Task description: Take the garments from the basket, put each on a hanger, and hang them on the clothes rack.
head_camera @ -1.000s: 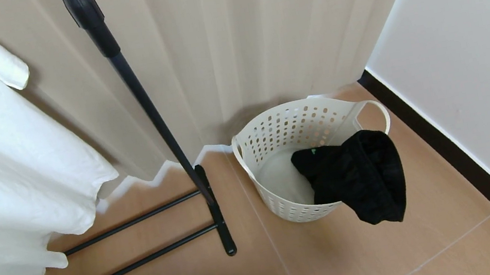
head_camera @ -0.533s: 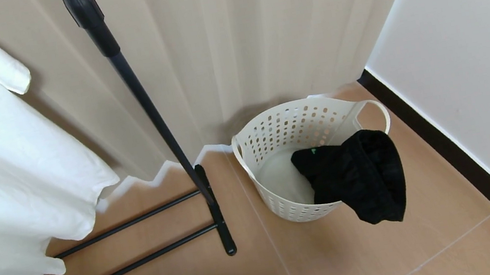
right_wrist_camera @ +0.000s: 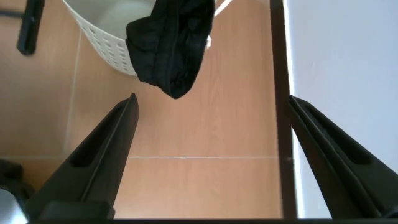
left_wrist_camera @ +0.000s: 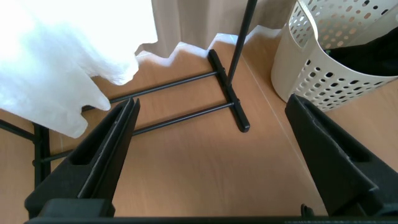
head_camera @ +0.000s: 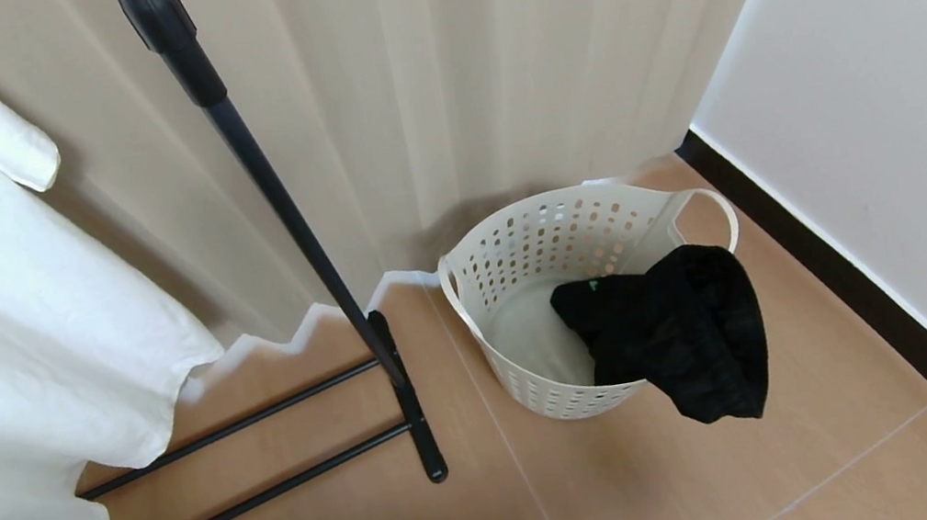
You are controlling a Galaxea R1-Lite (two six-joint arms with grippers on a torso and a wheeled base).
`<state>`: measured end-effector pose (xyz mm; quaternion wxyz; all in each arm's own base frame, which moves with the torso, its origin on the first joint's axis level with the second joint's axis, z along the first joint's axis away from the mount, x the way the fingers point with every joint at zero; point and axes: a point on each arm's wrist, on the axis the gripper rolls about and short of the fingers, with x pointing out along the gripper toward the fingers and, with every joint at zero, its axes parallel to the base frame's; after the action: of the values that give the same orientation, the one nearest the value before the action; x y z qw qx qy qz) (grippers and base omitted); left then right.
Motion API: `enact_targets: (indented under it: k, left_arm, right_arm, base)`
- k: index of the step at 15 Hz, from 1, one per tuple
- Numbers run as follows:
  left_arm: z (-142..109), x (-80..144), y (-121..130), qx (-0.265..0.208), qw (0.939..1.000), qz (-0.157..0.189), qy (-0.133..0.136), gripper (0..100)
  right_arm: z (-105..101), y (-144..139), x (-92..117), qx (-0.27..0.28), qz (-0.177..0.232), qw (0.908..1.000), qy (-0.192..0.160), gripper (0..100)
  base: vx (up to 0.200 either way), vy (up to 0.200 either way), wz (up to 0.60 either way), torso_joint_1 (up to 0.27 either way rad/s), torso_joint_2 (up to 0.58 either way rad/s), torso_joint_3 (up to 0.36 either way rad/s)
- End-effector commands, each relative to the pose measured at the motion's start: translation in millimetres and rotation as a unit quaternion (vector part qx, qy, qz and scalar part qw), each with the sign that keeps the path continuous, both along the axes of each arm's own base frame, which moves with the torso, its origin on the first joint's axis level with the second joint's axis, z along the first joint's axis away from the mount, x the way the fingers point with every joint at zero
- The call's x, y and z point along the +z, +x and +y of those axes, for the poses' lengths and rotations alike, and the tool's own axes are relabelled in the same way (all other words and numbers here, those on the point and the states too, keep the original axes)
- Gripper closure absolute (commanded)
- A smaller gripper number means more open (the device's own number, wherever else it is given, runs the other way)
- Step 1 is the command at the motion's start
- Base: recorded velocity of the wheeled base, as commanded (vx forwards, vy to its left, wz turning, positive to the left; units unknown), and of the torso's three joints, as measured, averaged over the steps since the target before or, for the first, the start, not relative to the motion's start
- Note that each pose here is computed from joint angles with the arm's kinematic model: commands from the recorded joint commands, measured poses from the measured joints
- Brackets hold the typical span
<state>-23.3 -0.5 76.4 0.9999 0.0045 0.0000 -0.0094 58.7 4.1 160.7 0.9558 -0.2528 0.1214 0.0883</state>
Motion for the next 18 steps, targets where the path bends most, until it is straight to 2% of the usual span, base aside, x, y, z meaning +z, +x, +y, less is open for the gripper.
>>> enact_targets:
  k: [1,2,3,4,5,6,8,12,13,14,15,18]
  left_arm:
    - [0.0,0.1,0.1,0.0,1.0,0.0,-0.001,0]
    - [0.0,0.1,0.1,0.0,1.0,0.0,-0.001,0]
    - [0.0,0.1,0.1,0.0,1.0,0.0,-0.001,0]
    - [0.0,0.1,0.1,0.0,1.0,0.0,-0.001,0]
    - [0.0,0.1,0.1,0.0,1.0,0.0,-0.001,0]
    - [0.0,-0.1,0.1,0.0,1.0,0.001,-0.001,0]
    - [0.0,0.1,0.1,0.0,1.0,0.0,-0.001,0]
    - [0.0,0.1,0.1,0.0,1.0,0.0,-0.001,0]
    - [0.0,0.1,0.1,0.0,1.0,0.0,-0.001,0]
    - [0.0,0.1,0.1,0.0,1.0,0.0,-0.001,0]
    - [0.0,0.1,0.1,0.0,1.0,0.0,-0.001,0]
    - [0.0,0.1,0.1,0.0,1.0,0.0,-0.001,0]
  right_arm:
    - [15.0,75.1,31.0,0.071,0.044,0.9886,-0.125,0]
    - [19.1,110.0,45.9,0.084,0.04,0.9749,-0.202,0]
    - [23.4,142.0,53.6,0.091,0.041,0.9609,-0.258,0]
    - [25.6,153.7,56.2,0.089,0.041,0.9558,-0.277,0]
    - [34.9,187.2,65.8,0.077,0.037,0.942,-0.325,0]
    - [42.2,209.0,70.9,0.066,0.034,0.9358,-0.345,0]
    - [52.6,242.8,66.0,0.055,0.045,0.9297,-0.362,0]
    - [58.3,289.7,28.9,0.057,0.094,0.9195,-0.377,0]
    - [58.4,290.4,28.2,0.057,0.095,0.9193,-0.377,0]
    - [57.3,309.5,12.6,0.053,0.112,0.9172,-0.379,0]
    - [55.8,321.0,5.6,0.049,0.117,0.917,-0.378,0]
    - [52.0,343.0,-2.0,0.039,0.118,0.9191,-0.374,0]
  base:
    - [0.0,0.0,0.0,0.0,0.0,0.0]
    - [0.0,0.0,0.0,0.0,0.0,0.0]
    - [0.0,0.0,0.0,0.0,0.0,0.0]
    - [0.0,0.0,0.0,0.0,0.0,0.0]
    - [0.0,0.0,0.0,0.0,0.0,0.0]
    - [0.0,0.0,0.0,0.0,0.0,0.0]
    - [0.0,0.0,0.0,0.0,0.0,0.0]
    - [0.0,0.0,0.0,0.0,0.0,0.0]
    - [0.0,0.0,0.0,0.0,0.0,0.0]
    - [0.0,0.0,0.0,0.0,0.0,0.0]
    - [0.0,0.0,0.0,0.0,0.0,0.0]
    - [0.0,0.0,0.0,0.0,0.0,0.0]
